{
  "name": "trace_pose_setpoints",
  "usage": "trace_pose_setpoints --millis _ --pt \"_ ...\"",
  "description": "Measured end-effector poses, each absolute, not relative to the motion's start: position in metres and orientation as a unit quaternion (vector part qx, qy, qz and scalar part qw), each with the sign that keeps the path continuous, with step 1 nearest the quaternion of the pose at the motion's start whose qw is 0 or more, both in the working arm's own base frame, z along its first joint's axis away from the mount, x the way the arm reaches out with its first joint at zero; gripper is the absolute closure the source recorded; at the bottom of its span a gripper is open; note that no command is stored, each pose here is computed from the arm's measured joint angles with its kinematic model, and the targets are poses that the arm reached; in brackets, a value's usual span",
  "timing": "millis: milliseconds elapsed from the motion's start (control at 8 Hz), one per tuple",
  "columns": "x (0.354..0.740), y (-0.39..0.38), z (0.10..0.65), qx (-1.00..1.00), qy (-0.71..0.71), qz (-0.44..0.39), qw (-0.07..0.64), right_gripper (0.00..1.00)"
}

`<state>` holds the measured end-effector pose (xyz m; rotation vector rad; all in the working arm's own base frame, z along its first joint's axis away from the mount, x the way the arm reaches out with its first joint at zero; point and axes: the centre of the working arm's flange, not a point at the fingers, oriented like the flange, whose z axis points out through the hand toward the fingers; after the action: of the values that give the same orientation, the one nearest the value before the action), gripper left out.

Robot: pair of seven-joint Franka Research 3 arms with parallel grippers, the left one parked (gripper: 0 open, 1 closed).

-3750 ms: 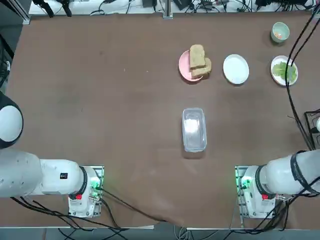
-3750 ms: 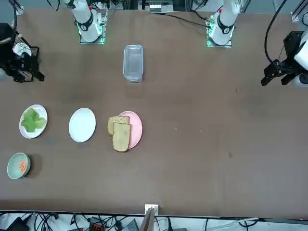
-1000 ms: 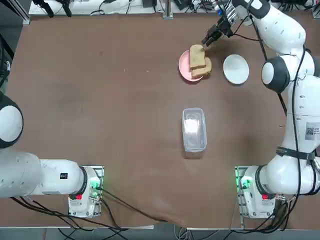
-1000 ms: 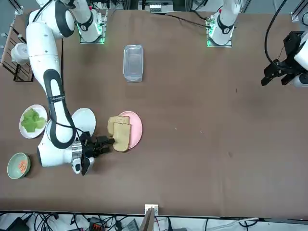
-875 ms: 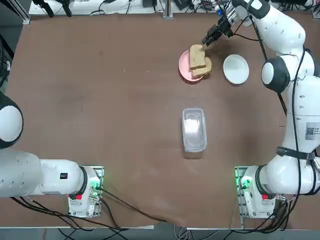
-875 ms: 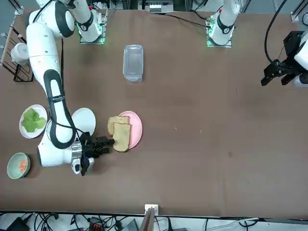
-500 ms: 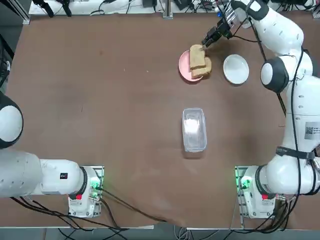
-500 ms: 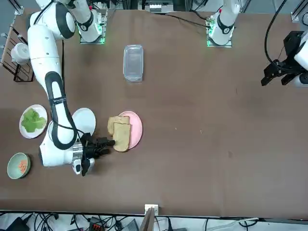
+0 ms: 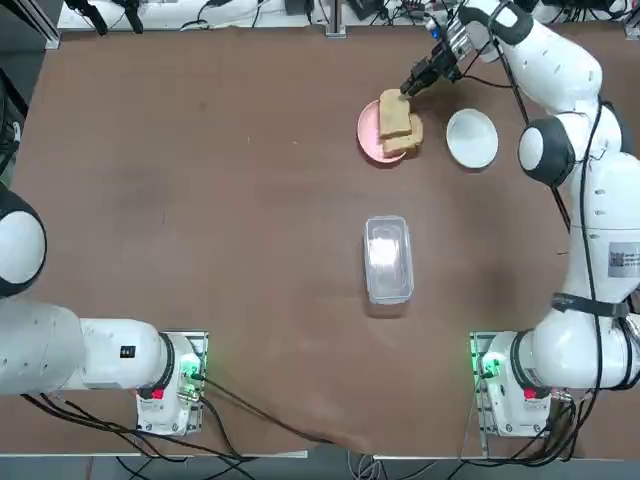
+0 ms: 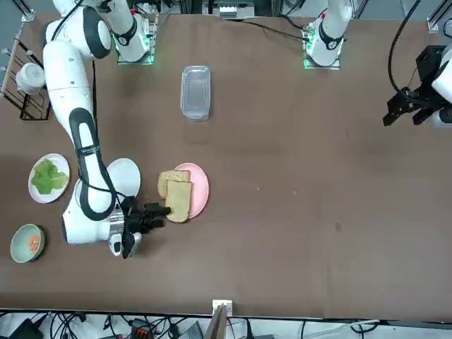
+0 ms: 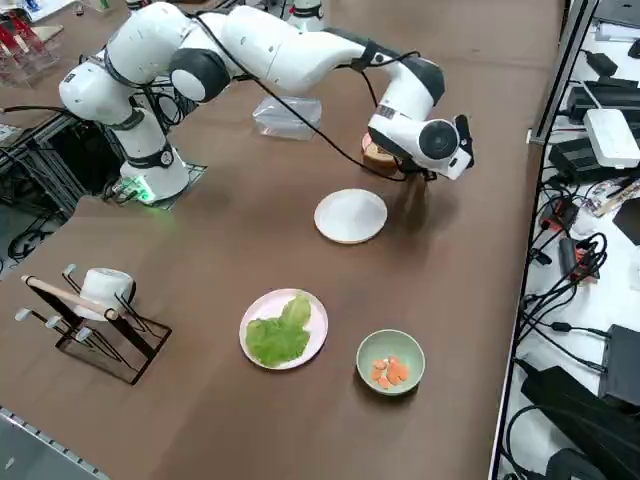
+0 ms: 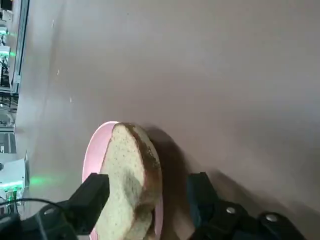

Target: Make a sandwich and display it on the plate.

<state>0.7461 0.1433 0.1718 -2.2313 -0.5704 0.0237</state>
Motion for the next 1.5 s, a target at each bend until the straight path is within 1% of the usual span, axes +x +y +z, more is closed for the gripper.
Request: trace_pose_setpoints --millis 375,500,625,750,875,1000,1125,1250,1375,1500 --pt "0.745 0.150 0.168 -0.882 -0.225 0.008 0.414 0.11" --pt "0.745 0.152 0.165 -0.882 -0.221 0.006 0.417 0.10" --pt "0.744 0.153 0.162 -0.882 -0.220 0.006 0.417 0.12" --pt "0.744 0.154 0.160 -0.881 -0.222 0.007 0.418 0.22" --pt "0.743 0.157 0.159 -0.880 -0.224 0.007 0.418 0.29" --pt "0.742 0.160 0.159 -0.879 -0.228 0.007 0.418 0.38" --pt "0.742 0.163 0.159 -0.879 -0.231 0.007 0.418 0.63" --pt "0.742 0.163 0.160 -0.878 -0.232 0.006 0.418 0.81" --pt "0.742 0.164 0.160 -0.878 -0.233 0.005 0.418 0.89" --pt "0.743 0.164 0.163 -0.878 -0.235 0.003 0.418 0.89"
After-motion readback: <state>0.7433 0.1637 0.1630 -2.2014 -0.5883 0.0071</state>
